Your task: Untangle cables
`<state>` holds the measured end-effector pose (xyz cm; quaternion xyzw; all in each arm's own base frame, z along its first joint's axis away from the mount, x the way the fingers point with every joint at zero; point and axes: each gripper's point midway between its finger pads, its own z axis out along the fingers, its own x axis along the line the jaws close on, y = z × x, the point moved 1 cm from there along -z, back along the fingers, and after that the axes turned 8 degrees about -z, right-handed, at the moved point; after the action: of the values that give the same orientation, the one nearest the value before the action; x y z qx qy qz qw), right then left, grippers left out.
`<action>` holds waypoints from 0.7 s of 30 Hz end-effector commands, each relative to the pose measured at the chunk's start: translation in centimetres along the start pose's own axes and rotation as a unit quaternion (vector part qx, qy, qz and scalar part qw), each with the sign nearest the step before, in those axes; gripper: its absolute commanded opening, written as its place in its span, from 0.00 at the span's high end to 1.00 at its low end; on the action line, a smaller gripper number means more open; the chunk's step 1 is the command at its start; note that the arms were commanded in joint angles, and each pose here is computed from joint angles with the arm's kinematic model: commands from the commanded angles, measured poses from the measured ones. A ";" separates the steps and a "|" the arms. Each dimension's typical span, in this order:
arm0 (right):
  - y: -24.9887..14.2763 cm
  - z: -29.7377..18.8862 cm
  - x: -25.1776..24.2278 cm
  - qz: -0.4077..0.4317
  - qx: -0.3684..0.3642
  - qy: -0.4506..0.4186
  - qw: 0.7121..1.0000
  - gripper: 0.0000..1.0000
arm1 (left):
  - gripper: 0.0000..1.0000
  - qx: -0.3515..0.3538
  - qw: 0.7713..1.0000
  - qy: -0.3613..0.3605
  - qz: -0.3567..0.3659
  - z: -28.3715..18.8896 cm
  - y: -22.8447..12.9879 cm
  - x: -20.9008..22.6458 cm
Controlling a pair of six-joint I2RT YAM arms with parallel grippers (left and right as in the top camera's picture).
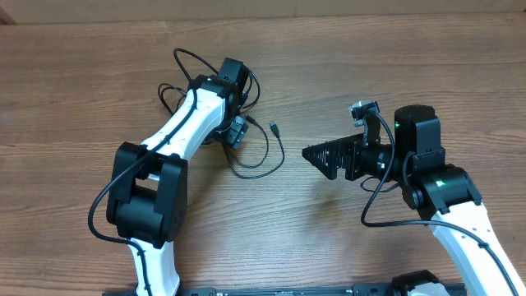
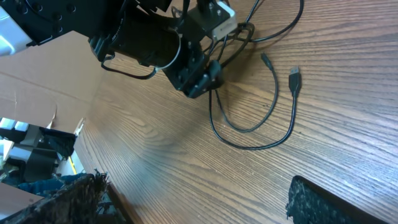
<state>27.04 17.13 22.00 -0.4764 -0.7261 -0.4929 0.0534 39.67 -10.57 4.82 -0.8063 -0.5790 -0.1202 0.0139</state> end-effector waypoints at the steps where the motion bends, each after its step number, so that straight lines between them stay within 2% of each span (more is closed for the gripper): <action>1: 0.4 0.0 0.2 -0.007 -0.003 0.000 1.000 0.05 | 0.44 0.006 1.000 -0.020 0.013 0.3 -0.5 -0.5; 7: 0.3 0.0 0.2 -0.006 -0.002 0.000 1.000 0.05 | 0.64 0.005 1.000 -0.020 0.012 0.3 -0.4 -0.5; 12: 0.3 0.0 0.2 -0.006 -0.002 0.000 1.000 0.05 | 0.76 0.005 1.000 -0.020 0.012 0.3 -0.4 -0.5; 15: 0.3 0.0 0.2 -0.005 -0.001 -0.001 1.000 0.05 | 0.95 0.005 1.000 -0.020 0.012 0.3 -0.4 -0.5; 21: 0.2 0.0 0.2 -0.005 0.000 -0.001 1.000 0.05 | 0.96 0.007 1.000 -0.020 0.008 0.2 -0.5 -0.5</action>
<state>26.95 17.11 21.90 -0.4782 -0.7262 -0.4907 0.0558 39.36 -10.87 4.52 -0.8154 -0.5685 -0.1086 0.0109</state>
